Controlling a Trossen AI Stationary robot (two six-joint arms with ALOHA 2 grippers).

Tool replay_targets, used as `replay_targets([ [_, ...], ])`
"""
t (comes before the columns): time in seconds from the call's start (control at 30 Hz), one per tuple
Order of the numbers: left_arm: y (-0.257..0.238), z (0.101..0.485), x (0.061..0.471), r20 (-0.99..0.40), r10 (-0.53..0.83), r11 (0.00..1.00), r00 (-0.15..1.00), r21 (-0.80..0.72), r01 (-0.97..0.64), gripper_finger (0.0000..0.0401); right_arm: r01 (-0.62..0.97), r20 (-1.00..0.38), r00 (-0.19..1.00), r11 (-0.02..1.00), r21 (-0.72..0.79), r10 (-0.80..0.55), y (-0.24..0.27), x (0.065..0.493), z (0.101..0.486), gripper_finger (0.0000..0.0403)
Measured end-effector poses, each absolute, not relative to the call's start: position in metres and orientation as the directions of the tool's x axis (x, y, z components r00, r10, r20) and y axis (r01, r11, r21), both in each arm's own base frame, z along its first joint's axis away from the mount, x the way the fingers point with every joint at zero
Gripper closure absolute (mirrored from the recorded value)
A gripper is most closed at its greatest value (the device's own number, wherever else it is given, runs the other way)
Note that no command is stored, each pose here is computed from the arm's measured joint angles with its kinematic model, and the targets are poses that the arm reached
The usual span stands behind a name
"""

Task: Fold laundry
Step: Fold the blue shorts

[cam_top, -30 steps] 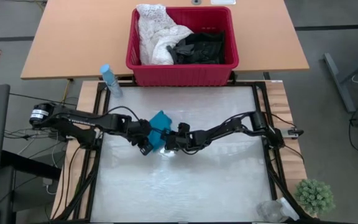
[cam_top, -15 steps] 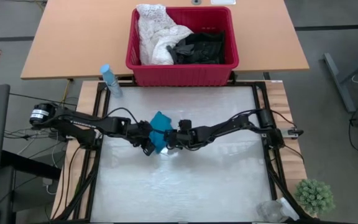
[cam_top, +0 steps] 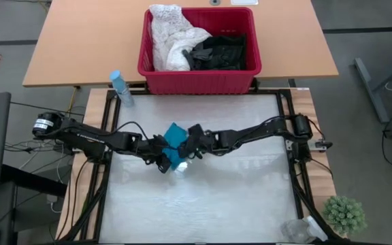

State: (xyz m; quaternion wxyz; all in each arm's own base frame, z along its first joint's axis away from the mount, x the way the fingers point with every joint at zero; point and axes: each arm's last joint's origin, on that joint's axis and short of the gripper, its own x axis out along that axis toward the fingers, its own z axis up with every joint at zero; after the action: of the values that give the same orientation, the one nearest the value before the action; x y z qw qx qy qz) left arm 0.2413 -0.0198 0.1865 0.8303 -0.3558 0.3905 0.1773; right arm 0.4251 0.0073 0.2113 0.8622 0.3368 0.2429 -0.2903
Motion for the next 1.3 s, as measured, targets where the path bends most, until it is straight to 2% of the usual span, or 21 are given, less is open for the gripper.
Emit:
replay_targets([
  [0.07, -0.02, 0.186, 0.241, -0.775, 0.022, 0.684, 0.631, -0.449, -0.575, 0.039, 0.672, -0.635, 0.701, 0.598, 0.436, -0.325, 0.002, 0.424, 0.21, 0.022],
  [0.23, -0.019, 0.186, 0.241, -0.776, 0.028, 0.684, 0.63, -0.445, -0.578, 0.039, 0.742, -0.713, 0.595, 0.595, 0.31, -0.371, -0.011, 0.414, 0.201, 0.0217],
  [0.4, -0.019, 0.186, 0.241, -0.775, 0.037, 0.683, 0.63, -0.44, -0.582, 0.039, 0.692, -0.73, 0.621, 0.638, 0.338, -0.286, -0.015, 0.416, 0.201, 0.0201],
  [0.63, -0.019, 0.186, 0.241, -0.776, 0.038, 0.684, 0.63, -0.44, -0.582, 0.039, 0.712, -0.748, 0.594, 0.627, 0.317, -0.296, -0.021, 0.414, 0.199, 0.0158],
  [0.77, -0.019, 0.186, 0.241, -0.774, 0.053, 0.684, 0.63, -0.432, -0.588, 0.039, 0.708, -0.74, 0.607, 0.62, 0.337, -0.291, -0.024, 0.415, 0.2, 0.0149],
  [0.97, -0.019, 0.186, 0.241, -0.774, 0.056, 0.684, 0.631, -0.431, -0.589, 0.039, 0.694, -0.729, 0.629, 0.618, 0.369, -0.271, -0.026, 0.417, 0.201, 0.0148],
  [1.13, -0.018, 0.186, 0.241, -0.774, 0.059, 0.683, 0.63, -0.429, -0.591, 0.039, 0.699, -0.757, 0.605, 0.619, 0.358, -0.245, -0.026, 0.421, 0.183, 0.015],
  [1.23, -0.018, 0.186, 0.241, -0.774, 0.06, 0.688, 0.63, -0.425, -0.588, 0.039, 0.692, -0.765, 0.605, 0.623, 0.366, -0.222, -0.026, 0.424, 0.177, 0.0165],
  [1.3, -0.018, 0.186, 0.241, -0.774, 0.06, 0.689, 0.63, -0.425, -0.588, 0.039, 0.688, -0.764, 0.608, 0.624, 0.371, -0.216, -0.025, 0.424, 0.177, 0.019],
])
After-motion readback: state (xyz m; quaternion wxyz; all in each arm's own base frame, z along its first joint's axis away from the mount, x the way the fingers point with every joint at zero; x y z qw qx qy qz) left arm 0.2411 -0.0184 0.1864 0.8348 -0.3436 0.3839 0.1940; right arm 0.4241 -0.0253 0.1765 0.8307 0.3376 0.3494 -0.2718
